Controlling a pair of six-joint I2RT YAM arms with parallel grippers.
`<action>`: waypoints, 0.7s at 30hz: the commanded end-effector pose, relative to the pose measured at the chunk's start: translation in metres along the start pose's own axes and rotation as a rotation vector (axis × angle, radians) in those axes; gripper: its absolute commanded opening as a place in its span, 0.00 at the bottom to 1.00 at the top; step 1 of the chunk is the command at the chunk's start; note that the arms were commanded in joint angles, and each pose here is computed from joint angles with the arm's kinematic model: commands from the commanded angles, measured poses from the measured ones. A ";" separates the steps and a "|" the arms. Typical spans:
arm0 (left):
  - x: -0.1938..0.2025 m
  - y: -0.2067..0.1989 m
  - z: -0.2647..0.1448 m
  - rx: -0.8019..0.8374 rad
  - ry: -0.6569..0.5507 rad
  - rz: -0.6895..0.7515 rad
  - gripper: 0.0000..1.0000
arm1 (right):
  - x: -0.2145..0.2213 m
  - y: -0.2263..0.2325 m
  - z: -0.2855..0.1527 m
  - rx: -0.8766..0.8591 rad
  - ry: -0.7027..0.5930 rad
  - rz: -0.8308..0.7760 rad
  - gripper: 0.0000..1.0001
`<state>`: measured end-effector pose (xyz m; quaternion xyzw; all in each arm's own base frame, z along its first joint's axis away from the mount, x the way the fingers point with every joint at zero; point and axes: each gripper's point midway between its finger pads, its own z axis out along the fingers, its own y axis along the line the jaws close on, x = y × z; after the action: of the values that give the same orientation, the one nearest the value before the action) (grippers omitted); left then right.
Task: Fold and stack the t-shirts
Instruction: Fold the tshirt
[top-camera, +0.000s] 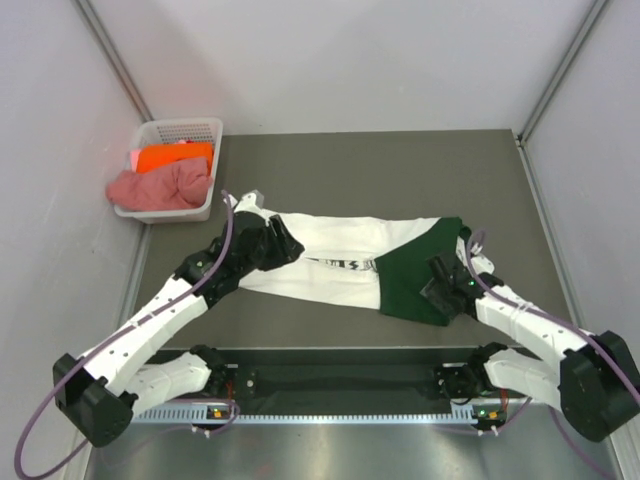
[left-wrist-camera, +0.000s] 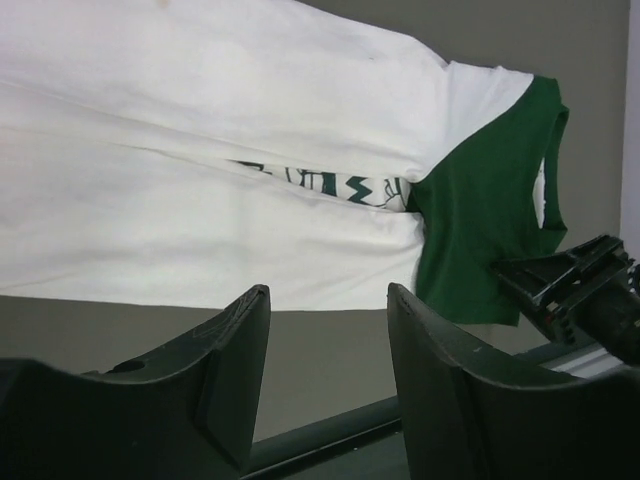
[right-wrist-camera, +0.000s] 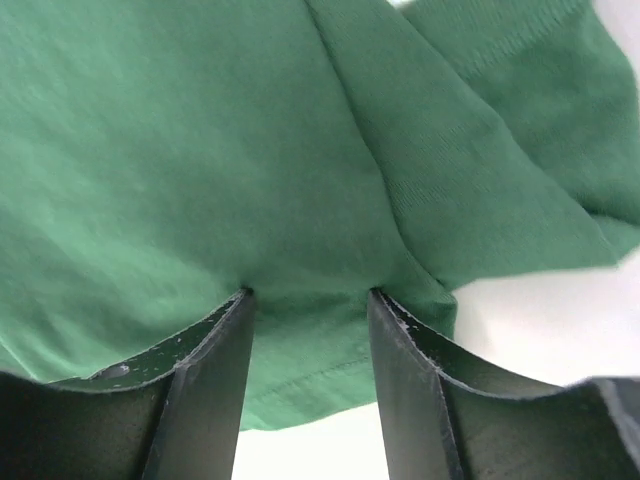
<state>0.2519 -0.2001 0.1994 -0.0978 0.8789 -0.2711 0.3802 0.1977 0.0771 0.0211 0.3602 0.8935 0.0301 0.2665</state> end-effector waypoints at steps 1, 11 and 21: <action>0.016 0.024 -0.006 -0.051 0.061 0.046 0.55 | -0.015 0.013 0.017 -0.027 -0.002 0.070 0.49; 0.016 0.047 0.001 -0.076 0.030 0.016 0.54 | -0.118 0.057 0.069 -0.032 0.008 0.037 0.45; 0.025 0.056 0.001 -0.081 0.040 0.023 0.55 | -0.271 0.229 0.133 -0.312 0.006 -0.098 0.67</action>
<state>0.2348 -0.1607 0.1421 -0.1100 0.9083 -0.2157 0.3411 0.4908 0.0516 0.0422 0.3191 0.9140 0.1199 0.2200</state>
